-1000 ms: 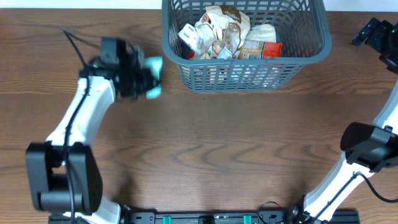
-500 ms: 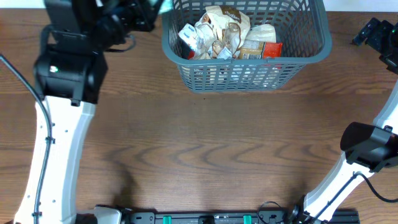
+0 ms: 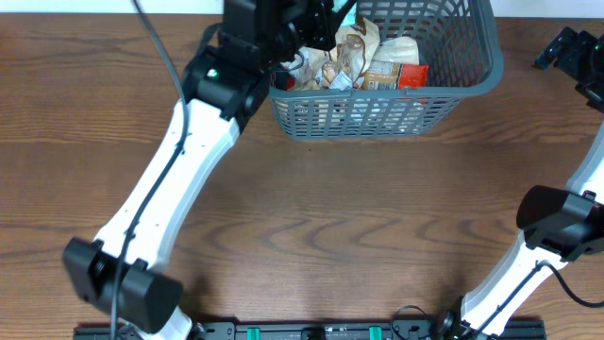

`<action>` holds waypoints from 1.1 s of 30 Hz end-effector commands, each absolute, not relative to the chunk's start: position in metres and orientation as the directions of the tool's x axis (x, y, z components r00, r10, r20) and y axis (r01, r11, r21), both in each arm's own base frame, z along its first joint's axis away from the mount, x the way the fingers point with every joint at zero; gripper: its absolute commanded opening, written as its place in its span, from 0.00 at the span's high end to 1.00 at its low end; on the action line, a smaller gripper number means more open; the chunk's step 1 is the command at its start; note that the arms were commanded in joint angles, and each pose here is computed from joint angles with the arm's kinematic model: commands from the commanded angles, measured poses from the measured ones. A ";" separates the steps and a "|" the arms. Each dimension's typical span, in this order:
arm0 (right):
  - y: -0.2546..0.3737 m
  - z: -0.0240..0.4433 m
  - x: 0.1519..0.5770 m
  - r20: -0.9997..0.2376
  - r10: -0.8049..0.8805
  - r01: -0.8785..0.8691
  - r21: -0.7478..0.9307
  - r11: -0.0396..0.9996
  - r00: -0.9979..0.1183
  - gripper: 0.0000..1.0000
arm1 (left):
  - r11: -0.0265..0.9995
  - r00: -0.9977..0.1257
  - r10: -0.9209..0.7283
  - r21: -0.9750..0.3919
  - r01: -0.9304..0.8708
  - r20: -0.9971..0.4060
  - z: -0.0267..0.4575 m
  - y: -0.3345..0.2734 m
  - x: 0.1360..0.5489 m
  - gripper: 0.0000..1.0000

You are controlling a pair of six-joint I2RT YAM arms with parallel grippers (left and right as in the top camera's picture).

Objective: Pack container
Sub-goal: 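Carry the green packet over the basket with the left gripper, then drop the green packet into the basket and withdraw the left gripper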

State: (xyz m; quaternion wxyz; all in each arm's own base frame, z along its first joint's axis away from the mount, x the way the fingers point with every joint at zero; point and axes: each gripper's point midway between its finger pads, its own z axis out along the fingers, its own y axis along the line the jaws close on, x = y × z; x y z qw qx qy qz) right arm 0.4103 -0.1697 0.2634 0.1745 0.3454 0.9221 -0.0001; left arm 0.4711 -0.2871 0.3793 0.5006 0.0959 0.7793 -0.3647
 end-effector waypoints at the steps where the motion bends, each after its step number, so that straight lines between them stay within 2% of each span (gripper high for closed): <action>1: -0.166 0.266 0.409 -0.323 0.633 0.630 0.127 0.766 -0.704 0.01 | 0.765 -0.498 -0.203 -0.454 0.457 -0.843 0.346 -0.283 0.496 0.94; 8: -0.166 0.266 0.409 -0.323 0.633 0.630 0.127 0.766 -0.704 0.01 | 0.796 -0.592 -0.159 -0.457 0.396 -0.790 0.277 -0.291 0.516 0.88; 9: -0.166 0.266 0.409 -0.323 0.632 0.630 0.127 0.766 -0.704 0.01 | 0.799 -0.599 -0.155 -0.457 0.392 -0.785 0.272 -0.291 0.517 0.83; 10: -0.166 0.266 0.409 -0.323 0.632 0.630 0.127 0.766 -0.704 0.01 | 0.800 -0.598 -0.149 -0.451 0.395 -0.788 0.272 -0.291 0.517 0.70; 11: -0.166 0.266 0.409 -0.323 0.632 0.630 0.127 0.766 -0.704 0.01 | 0.803 -0.594 -0.139 -0.441 0.401 -0.793 0.271 -0.290 0.517 0.53; 14: -0.166 0.266 0.409 -0.323 0.633 0.630 0.127 0.766 -0.704 0.01 | 0.808 -0.576 -0.111 -0.411 0.422 -0.810 0.273 -0.290 0.517 0.29; 19: -0.166 0.266 0.409 -0.323 0.632 0.630 0.127 0.766 -0.704 0.01 | 0.810 -0.578 -0.113 -0.411 0.417 -0.808 0.274 -0.287 0.517 0.05; 22: -0.166 0.266 0.409 -0.323 0.632 0.630 0.127 0.766 -0.704 0.01 | 0.807 -0.561 -0.121 -0.410 0.424 -0.819 0.287 -0.285 0.514 0.04; 25: -0.166 0.266 0.409 -0.323 0.633 0.630 0.127 0.766 -0.704 0.01 | 0.804 -0.498 -0.114 -0.374 0.462 -0.860 0.319 -0.278 0.507 0.01; 30: -0.166 0.266 0.409 -0.323 0.632 0.630 0.127 0.766 -0.704 0.01 | 0.799 -0.329 -0.130 -0.295 0.524 -0.935 0.409 -0.254 0.475 0.01; 33: -0.166 0.266 0.409 -0.323 0.632 0.630 0.127 0.766 -0.704 0.01 | 0.849 -0.245 -0.124 -0.231 0.475 -0.961 0.454 -0.221 0.443 0.02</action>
